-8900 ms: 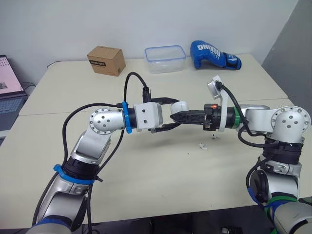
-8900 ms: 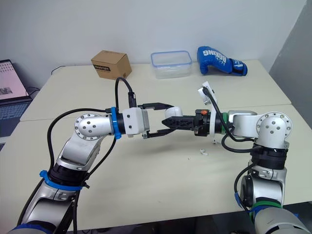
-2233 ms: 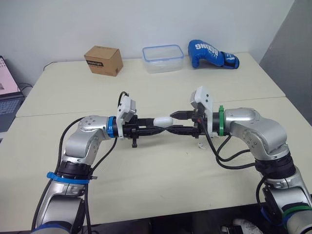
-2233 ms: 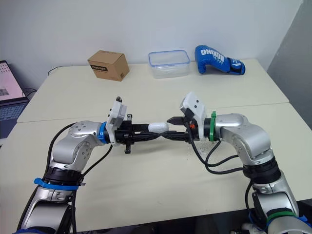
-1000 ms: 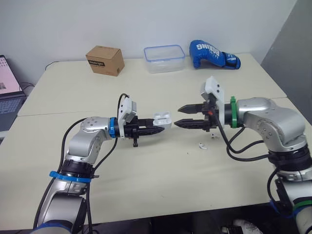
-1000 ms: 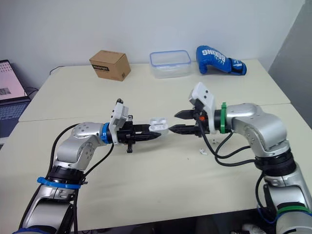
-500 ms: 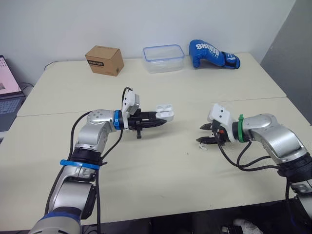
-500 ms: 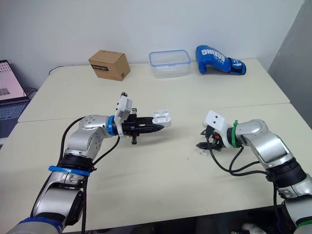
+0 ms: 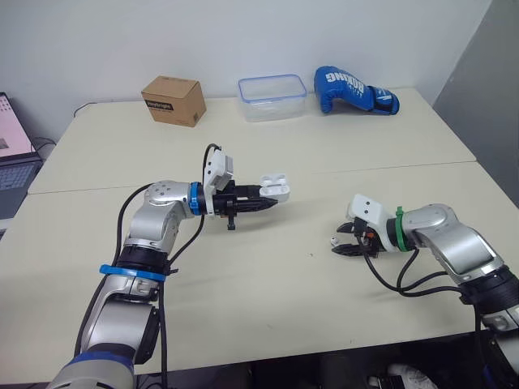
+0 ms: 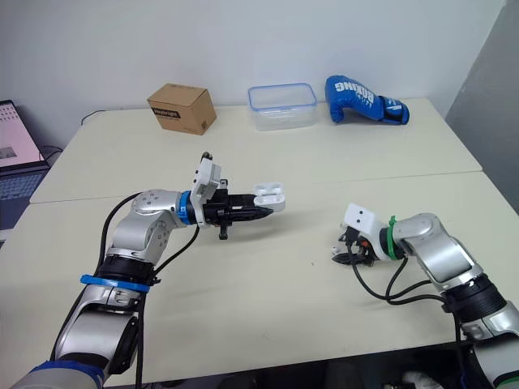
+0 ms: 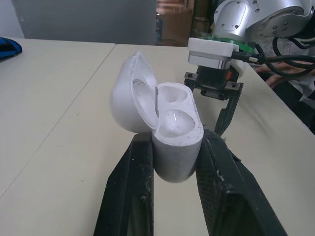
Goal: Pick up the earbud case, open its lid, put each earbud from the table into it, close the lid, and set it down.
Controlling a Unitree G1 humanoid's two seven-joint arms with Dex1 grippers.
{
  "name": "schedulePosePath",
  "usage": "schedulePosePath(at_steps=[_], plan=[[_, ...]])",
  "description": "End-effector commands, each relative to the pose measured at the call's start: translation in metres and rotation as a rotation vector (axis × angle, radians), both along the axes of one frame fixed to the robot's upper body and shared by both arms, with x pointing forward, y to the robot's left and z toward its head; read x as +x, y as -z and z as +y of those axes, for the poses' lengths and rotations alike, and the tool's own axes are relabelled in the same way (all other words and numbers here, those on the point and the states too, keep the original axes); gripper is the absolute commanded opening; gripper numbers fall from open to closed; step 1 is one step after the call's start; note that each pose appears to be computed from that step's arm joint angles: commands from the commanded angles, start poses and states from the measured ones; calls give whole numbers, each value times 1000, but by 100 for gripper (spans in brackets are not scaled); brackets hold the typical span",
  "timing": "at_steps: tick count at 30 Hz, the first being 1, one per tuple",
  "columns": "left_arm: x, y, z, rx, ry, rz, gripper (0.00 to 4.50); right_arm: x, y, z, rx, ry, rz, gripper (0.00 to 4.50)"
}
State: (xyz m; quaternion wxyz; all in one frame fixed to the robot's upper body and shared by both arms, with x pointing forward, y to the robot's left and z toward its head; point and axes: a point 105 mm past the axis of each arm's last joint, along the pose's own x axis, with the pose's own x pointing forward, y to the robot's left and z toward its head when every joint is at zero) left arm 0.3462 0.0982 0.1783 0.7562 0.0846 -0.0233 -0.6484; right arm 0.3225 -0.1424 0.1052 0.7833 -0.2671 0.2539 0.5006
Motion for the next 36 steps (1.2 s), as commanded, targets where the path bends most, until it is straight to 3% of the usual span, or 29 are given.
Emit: schedulePosePath(at_steps=[1,19,22,27,36], plan=[[-4,-9,-2,8,21,-49,79,-1,0,4,-6,-23,-19,282],[-5,-4,0,35,27,-51,79,-4,6,-1,-28,-10,-7,282],[-5,-4,0,37,26,-52,79,-4,6,-1,-27,-8,-8,221],[-5,-3,0,41,27,-52,79,-3,7,-1,-24,-6,-10,45],[-5,-3,0,42,29,-53,79,-10,-2,-11,-67,-77,-22,39]])
